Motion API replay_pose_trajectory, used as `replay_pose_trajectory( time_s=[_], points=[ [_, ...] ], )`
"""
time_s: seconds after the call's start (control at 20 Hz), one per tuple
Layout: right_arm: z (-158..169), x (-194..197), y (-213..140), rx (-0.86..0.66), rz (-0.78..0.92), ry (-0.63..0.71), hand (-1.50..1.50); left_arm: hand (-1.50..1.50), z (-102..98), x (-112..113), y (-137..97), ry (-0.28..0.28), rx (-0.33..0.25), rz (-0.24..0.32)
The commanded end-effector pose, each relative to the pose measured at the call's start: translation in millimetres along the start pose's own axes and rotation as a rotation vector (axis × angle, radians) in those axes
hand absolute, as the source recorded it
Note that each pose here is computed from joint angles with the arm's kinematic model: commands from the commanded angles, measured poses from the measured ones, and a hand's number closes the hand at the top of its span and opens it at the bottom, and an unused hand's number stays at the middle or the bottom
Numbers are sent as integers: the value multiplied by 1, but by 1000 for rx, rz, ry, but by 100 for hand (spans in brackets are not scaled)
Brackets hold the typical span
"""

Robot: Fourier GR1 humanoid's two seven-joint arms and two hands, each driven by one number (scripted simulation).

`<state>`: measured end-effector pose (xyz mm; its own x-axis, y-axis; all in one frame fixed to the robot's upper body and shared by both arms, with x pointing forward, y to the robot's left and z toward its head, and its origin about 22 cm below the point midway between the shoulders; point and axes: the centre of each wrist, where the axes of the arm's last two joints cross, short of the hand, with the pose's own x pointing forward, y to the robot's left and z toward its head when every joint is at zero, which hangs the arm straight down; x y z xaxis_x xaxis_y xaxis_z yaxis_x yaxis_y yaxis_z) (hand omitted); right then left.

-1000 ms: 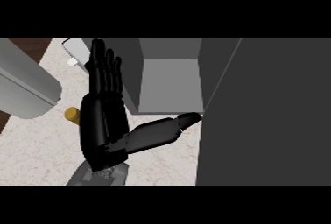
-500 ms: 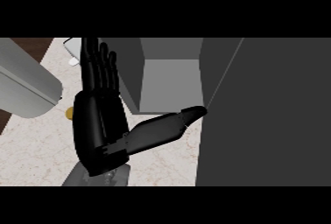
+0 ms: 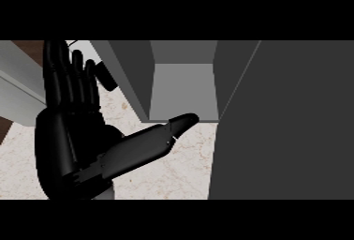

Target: Pick up the wine, place it into the cabinet and close the cabinet

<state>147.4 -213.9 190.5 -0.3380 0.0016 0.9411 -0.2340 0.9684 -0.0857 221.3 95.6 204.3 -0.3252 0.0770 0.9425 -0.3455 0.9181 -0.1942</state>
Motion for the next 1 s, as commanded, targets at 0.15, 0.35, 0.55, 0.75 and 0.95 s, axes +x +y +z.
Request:
replay_pose_trajectory(
  time_s=[0.15,0.35,0.55,0.75,0.95],
  points=[
    [18,17,-6,3,-2,-43,-150,-150,1,12,35,14,80,-40],
    [13,9,-7,-16,-12,-38,-150,-150,-3,16,42,10,86,-44],
    [24,19,1,-11,-14,-38,-150,-150,9,12,70,60,113,-24],
    [10,21,3,-6,-26,-57,-150,-150,1,-3,75,108,135,-28],
    [10,14,15,6,-40,-43,-150,-150,1,-12,96,139,146,-20]
  ],
)
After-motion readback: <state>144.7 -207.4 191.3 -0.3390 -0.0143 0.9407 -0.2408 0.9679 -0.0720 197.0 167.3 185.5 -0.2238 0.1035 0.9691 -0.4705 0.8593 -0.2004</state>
